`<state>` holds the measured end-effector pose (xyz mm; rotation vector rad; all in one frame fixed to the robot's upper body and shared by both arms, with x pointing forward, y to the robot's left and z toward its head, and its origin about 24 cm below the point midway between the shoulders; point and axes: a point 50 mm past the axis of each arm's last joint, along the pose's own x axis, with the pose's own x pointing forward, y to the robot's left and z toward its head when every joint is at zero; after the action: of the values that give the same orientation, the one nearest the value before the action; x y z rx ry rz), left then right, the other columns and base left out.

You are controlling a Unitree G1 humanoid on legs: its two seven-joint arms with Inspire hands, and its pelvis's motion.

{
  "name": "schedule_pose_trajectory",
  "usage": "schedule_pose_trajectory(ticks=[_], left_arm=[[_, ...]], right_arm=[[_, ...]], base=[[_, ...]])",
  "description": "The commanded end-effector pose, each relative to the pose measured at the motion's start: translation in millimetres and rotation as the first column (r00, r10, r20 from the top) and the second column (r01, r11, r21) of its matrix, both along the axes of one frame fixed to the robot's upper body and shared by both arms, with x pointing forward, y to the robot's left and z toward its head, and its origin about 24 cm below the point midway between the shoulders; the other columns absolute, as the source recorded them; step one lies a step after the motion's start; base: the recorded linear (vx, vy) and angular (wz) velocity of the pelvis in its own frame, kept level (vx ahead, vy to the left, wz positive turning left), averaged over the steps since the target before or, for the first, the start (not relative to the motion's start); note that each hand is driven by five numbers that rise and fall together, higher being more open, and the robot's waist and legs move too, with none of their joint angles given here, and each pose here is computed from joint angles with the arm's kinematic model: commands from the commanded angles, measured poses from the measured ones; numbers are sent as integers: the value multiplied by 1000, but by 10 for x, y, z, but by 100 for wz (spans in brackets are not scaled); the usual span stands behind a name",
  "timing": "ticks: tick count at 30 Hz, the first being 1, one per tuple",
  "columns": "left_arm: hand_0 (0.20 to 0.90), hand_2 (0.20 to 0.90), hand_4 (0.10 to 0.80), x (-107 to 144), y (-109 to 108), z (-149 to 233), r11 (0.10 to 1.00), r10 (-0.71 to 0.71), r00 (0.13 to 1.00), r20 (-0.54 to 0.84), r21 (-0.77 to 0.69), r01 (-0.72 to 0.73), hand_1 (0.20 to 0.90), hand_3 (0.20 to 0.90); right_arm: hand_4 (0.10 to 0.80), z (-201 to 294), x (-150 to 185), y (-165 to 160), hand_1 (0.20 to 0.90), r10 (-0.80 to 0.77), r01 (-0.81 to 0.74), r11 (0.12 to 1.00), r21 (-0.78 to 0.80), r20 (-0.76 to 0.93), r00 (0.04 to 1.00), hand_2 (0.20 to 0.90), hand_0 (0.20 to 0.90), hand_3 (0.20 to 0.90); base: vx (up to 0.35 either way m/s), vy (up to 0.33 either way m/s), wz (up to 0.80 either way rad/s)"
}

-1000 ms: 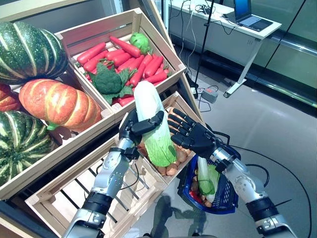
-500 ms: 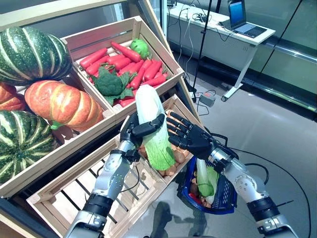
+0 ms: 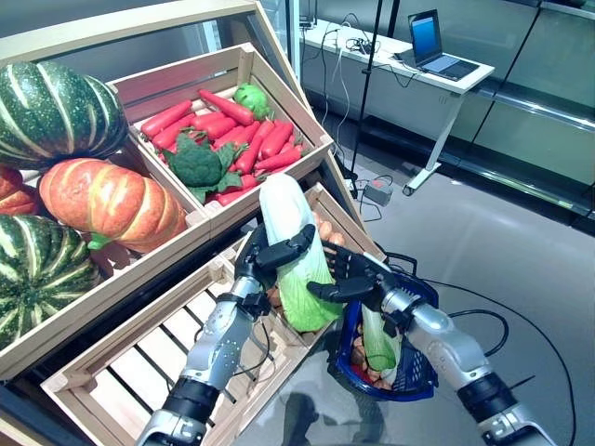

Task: Put vegetables into the basket

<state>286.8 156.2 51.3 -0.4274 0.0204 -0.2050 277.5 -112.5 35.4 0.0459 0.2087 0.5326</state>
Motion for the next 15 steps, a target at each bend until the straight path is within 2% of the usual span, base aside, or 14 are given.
schedule_pose_trajectory(ticks=[1, 6, 12, 15], left_arm=[[300, 300, 400, 65, -370, 912, 971, -74, 902, 426, -174, 162, 300, 300], [300, 300, 400, 17, -451, 947, 963, -110, 892, 439, -177, 205, 300, 300], [300, 300, 400, -8, -516, 961, 952, -150, 884, 443, -176, 250, 300, 300], [300, 300, 400, -8, -539, 946, 947, -173, 884, 434, -175, 271, 300, 300]], right_arm=[[800, 267, 128, 197, 900, 0, 51, 983, -177, 276, 961, 900, 900, 900], [800, 281, 116, 294, 900, 10, 78, 965, -250, 332, 943, 900, 900, 900], [800, 194, 87, 434, 900, 11, 36, 982, -184, 246, 969, 900, 900, 900], [800, 216, 85, 470, 900, 8, 14, 995, -102, 216, 976, 900, 900, 900]], base=[[0, 0, 0], [0, 0, 0], [0, 0, 0], [0, 0, 0]])
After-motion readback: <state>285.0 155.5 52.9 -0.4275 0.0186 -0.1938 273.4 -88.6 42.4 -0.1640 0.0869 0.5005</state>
